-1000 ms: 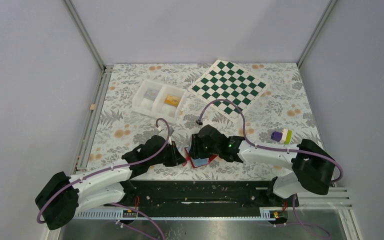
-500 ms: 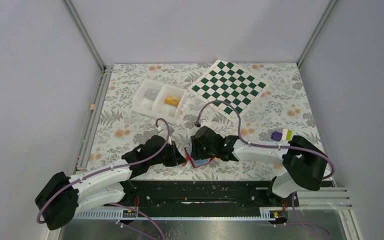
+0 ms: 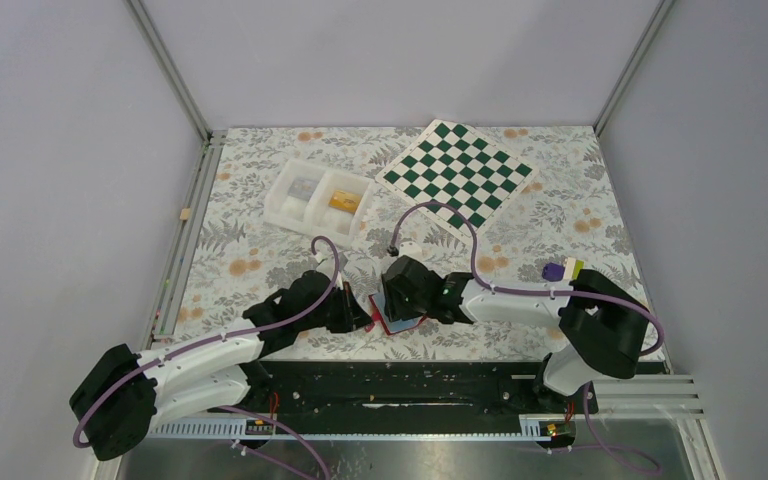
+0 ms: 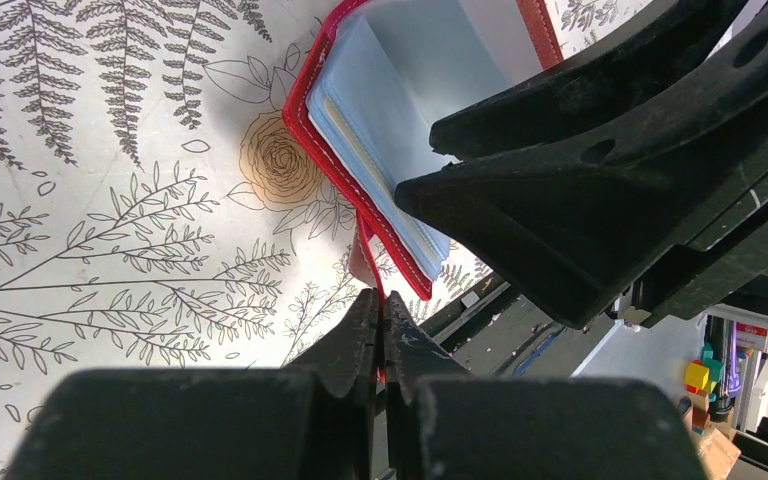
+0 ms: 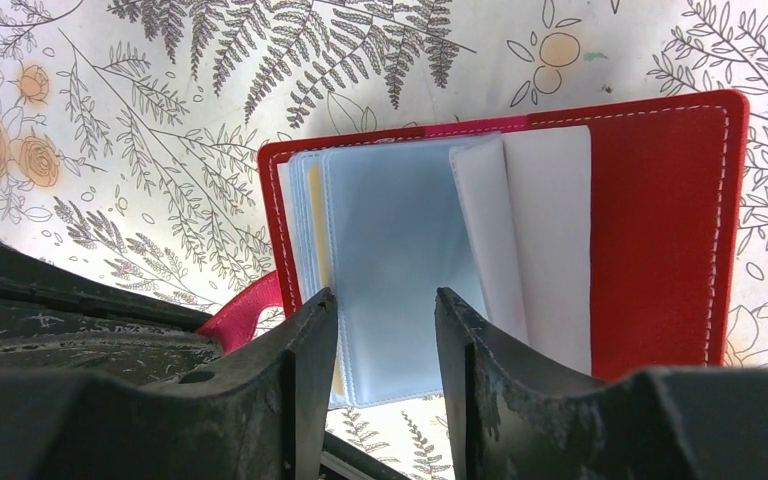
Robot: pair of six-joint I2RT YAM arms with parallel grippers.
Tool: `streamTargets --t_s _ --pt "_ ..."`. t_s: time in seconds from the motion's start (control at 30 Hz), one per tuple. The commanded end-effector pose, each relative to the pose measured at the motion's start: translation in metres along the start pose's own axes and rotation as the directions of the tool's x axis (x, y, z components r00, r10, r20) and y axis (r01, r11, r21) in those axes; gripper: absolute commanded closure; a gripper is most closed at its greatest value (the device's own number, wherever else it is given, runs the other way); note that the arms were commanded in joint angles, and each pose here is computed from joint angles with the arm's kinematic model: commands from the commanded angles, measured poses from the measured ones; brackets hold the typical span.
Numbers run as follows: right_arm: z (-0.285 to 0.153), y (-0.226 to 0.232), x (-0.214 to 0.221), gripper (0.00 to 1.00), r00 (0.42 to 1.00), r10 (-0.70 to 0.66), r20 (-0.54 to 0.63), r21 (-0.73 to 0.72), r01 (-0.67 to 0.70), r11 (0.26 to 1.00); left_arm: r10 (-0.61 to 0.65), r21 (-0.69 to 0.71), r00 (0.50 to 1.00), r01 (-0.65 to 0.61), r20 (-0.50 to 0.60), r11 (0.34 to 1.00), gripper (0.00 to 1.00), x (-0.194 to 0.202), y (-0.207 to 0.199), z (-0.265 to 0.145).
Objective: Take the credit cards out of the card holder
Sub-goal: Open the card holder at the center of the board.
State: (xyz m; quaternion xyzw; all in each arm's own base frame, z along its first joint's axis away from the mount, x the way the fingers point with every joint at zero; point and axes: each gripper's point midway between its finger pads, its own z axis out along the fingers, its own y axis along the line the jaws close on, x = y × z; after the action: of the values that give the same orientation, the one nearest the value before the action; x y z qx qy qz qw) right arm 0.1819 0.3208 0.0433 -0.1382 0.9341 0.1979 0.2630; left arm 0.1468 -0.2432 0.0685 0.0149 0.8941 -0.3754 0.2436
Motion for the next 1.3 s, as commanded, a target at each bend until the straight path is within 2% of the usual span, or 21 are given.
streamTargets --t_s 0.0,0.63,0.77,0.97,1.27 --pt "-0.001 0.004 -0.009 0.51 0.999 -0.034 0.03 0.028 0.033 0.999 0.003 0.072 0.999 -0.007 0.053 0.997 1.0 -0.017 -0.021 -0.002" --pt "-0.003 0.01 -0.009 0.46 0.998 -0.054 0.04 0.026 0.053 0.998 -0.002 0.073 0.999 -0.002 0.052 0.997 1.0 -0.016 -0.021 -0.002" --pt "0.0 0.004 -0.006 0.48 0.997 -0.067 0.025 0.058 0.065 0.996 0.0 0.076 0.998 -0.004 0.055 0.997 1.0 -0.017 -0.022 -0.002" --pt "-0.004 -0.017 -0.009 0.49 0.994 -0.102 0.025 0.178 0.096 0.979 -0.003 0.066 0.999 -0.001 0.054 0.998 1.0 -0.017 -0.019 -0.002" --pt "-0.01 -0.027 -0.011 0.53 0.993 -0.105 0.046 0.222 0.092 0.971 -0.007 0.045 0.999 0.004 0.048 0.999 1.0 -0.015 -0.014 0.001"
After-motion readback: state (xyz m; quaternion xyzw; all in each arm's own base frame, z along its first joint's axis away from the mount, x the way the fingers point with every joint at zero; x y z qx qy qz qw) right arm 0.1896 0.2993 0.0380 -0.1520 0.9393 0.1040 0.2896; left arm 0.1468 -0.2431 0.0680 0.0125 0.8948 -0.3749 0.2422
